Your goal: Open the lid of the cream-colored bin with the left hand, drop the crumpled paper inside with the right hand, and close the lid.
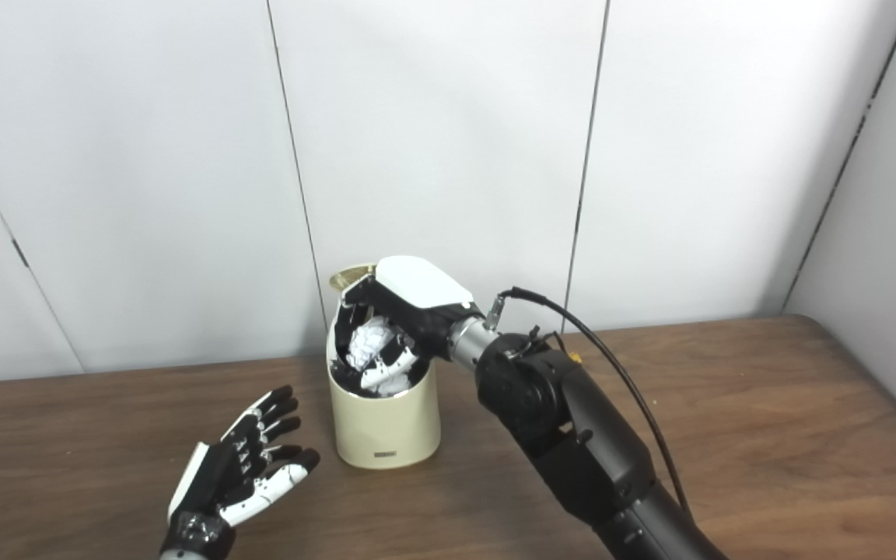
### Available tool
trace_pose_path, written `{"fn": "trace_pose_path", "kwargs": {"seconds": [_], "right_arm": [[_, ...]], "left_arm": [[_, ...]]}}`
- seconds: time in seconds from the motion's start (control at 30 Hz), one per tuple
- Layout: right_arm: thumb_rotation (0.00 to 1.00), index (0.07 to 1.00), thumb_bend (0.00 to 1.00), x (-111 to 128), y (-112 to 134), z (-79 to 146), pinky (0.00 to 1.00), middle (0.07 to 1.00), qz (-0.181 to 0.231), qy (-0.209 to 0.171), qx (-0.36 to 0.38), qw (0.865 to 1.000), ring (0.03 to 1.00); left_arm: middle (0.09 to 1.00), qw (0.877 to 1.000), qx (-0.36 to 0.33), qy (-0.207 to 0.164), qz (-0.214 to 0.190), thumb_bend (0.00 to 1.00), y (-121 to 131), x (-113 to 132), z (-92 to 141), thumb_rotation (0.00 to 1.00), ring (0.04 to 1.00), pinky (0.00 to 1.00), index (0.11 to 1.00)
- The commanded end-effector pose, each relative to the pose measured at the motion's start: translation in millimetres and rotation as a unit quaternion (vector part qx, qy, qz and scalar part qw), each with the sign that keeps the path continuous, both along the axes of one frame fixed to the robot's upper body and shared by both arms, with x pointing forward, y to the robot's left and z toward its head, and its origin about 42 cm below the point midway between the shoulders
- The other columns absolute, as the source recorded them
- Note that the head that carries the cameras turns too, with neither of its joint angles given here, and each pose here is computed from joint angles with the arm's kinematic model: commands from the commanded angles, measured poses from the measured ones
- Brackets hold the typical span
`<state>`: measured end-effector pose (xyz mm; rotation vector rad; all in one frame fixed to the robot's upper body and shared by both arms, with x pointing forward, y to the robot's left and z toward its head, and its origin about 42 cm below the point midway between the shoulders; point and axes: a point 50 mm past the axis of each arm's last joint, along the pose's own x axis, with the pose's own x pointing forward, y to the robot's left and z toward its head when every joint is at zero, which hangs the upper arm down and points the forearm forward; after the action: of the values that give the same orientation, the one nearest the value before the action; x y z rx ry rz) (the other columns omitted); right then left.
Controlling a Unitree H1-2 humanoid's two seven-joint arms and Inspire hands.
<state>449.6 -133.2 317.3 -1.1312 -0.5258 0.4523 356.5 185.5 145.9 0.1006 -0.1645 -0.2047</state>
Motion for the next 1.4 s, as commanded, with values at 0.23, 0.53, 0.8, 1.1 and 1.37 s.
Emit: {"fn": "trace_pose_path", "kwargs": {"seconds": [0.23,0.53,0.8,1.1,1.37], "right_arm": [[0.0,0.488,0.5,1.6,-1.6,17.2,0.34,0.513,0.017,-0.066,0.001,0.998,0.409],[0.12,0.496,0.52,-5.7,-1.7,18.5,0.52,0.73,-0.004,-0.082,-0.078,0.994,0.669],[0.12,0.496,0.52,-6.5,-1.3,18.4,0.53,0.764,0.0,-0.094,-0.081,0.992,0.682],[0.01,0.656,0.8,-6.8,-1.6,17.8,0.6,0.798,-0.005,-0.088,-0.085,0.992,0.746],[0.0,0.744,0.82,-6.1,-3.3,16.6,0.64,0.849,-0.004,-0.086,-0.087,0.992,0.812]], "left_arm": [[0.884,0.999,-0.002,-0.045,-0.004,0.72,-3.9,7.0,22.9,0.25,0.854,0.74,0.926],[0.887,0.999,-0.003,-0.046,-0.006,0.71,-3.3,7.1,22.0,0.25,0.854,0.73,0.93],[0.885,0.999,0.0,-0.044,-0.002,0.72,-3.3,7.2,22.3,0.26,0.855,0.73,0.927],[0.883,0.999,0.0,-0.044,-0.004,0.73,-3.4,7.5,21.8,0.26,0.853,0.73,0.919],[0.883,0.999,0.003,-0.044,-0.004,0.72,-3.0,8.0,21.1,0.25,0.847,0.73,0.917]]}}
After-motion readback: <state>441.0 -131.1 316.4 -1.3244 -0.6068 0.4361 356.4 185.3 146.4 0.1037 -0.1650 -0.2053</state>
